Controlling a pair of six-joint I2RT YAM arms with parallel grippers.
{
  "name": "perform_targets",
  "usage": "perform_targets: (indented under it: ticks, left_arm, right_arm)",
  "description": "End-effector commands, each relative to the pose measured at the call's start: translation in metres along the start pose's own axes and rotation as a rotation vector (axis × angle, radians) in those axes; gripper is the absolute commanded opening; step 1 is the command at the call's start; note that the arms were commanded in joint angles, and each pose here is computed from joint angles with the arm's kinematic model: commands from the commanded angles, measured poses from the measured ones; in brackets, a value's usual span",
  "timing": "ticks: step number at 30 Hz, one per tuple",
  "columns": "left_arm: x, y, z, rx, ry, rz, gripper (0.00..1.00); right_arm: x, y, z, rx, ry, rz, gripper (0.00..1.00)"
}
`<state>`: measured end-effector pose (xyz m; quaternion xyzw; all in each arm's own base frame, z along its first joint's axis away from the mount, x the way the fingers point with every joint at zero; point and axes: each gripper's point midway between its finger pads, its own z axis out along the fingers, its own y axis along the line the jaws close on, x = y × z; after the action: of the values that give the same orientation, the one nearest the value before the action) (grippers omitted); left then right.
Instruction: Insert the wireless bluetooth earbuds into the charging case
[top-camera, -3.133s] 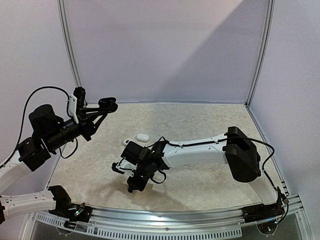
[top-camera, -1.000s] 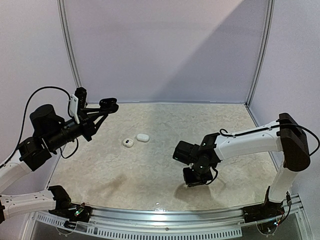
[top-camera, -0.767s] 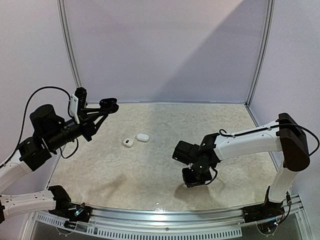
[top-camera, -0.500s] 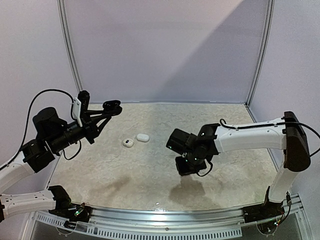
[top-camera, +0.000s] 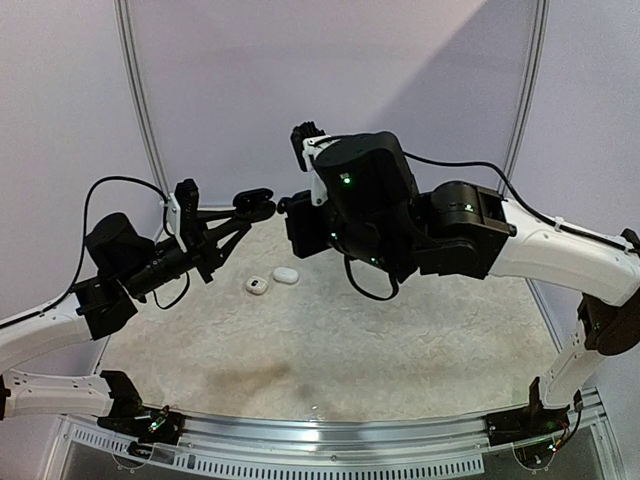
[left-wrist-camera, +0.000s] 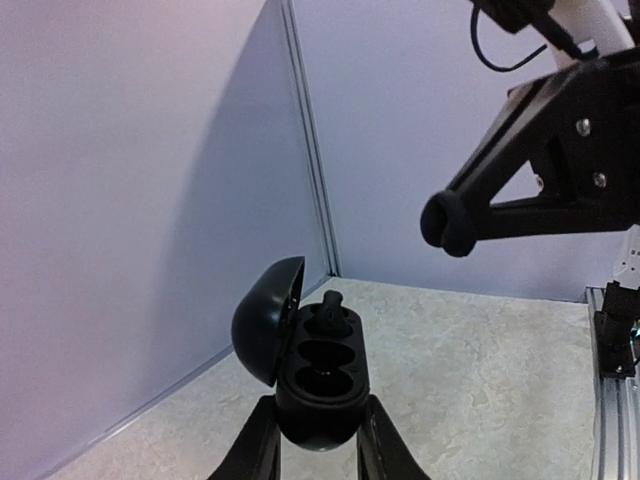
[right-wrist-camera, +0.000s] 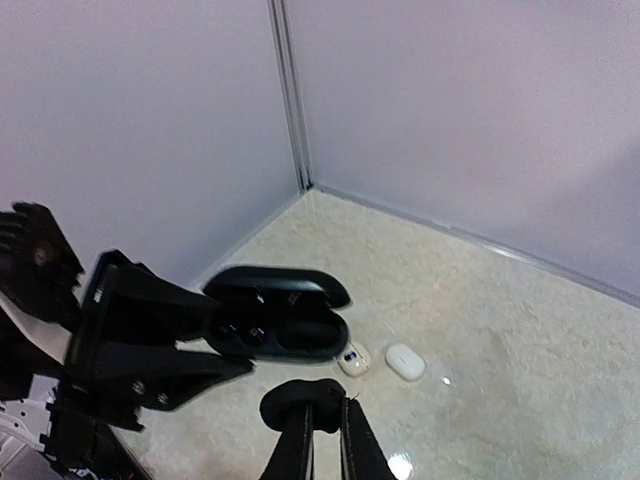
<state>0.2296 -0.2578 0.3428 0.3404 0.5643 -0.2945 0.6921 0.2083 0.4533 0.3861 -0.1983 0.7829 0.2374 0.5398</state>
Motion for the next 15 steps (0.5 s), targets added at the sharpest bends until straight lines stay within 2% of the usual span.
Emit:
perform_targets:
  ticks: [1,5,15]
  left_arm:
    - [-0.023,-0.014,0.001,0.058,-0.112,0.075,0.0]
    - [-0.025,-0.017,0.001,0.067,-0.118,0.072,0.0]
    - [-0.026,-0.012,0.0,0.044,-0.113,0.008,0.0]
  right_arm:
    - [-0.037,0.032,0.003,-0.004,-0.187,-0.097,0.0]
    - [-0.044,0.049,0.008,0.008,-0.241,-0.167,0.0]
    - [-0.024,0.055,0.03,0.054,-0.21,-0.246,0.0]
